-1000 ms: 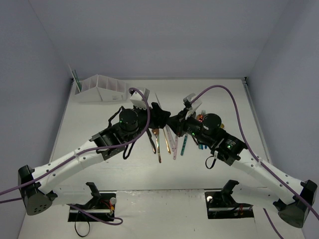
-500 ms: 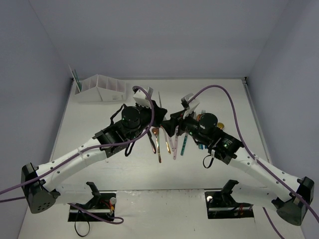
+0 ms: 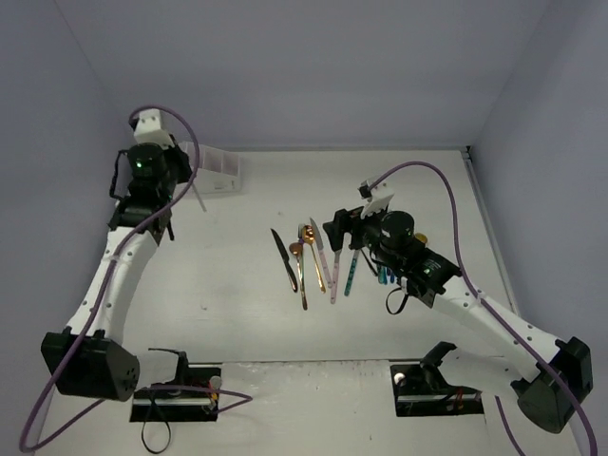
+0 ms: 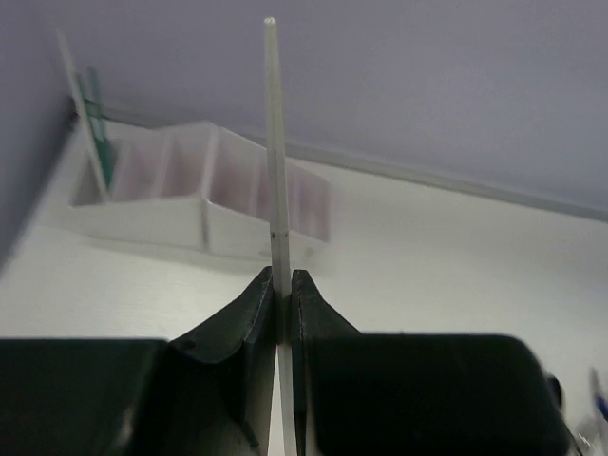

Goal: Sort the eating utensils into containers

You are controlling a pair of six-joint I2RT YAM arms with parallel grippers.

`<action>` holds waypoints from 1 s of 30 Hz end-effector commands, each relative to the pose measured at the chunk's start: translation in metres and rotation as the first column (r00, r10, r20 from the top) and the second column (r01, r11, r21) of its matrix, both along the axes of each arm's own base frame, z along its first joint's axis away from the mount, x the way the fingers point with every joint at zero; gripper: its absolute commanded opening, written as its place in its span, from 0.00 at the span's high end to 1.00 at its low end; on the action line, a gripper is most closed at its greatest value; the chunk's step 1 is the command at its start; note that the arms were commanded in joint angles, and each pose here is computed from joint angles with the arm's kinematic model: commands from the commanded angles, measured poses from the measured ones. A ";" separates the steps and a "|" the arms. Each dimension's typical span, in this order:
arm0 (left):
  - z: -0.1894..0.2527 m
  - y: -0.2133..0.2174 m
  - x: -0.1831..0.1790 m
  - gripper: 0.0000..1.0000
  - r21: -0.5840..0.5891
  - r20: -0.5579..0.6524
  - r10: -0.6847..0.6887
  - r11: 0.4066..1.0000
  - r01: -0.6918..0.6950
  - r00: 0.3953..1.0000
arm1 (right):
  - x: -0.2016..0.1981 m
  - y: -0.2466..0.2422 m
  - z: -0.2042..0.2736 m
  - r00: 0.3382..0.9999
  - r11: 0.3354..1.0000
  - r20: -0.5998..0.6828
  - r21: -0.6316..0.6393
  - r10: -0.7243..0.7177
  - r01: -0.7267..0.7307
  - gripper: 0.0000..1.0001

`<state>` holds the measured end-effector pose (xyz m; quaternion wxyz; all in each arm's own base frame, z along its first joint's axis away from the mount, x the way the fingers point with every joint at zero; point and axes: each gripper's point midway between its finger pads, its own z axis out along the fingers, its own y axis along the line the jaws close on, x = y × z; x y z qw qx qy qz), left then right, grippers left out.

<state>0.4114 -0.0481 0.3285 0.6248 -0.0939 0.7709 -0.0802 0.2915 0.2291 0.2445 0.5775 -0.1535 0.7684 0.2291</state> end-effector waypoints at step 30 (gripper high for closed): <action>-0.066 0.234 0.260 1.00 0.247 0.132 0.248 0.929 -0.274 0.960 | 0.000 0.028 -0.084 0.965 0.989 -0.227 -0.044 0.131 -0.144 0.17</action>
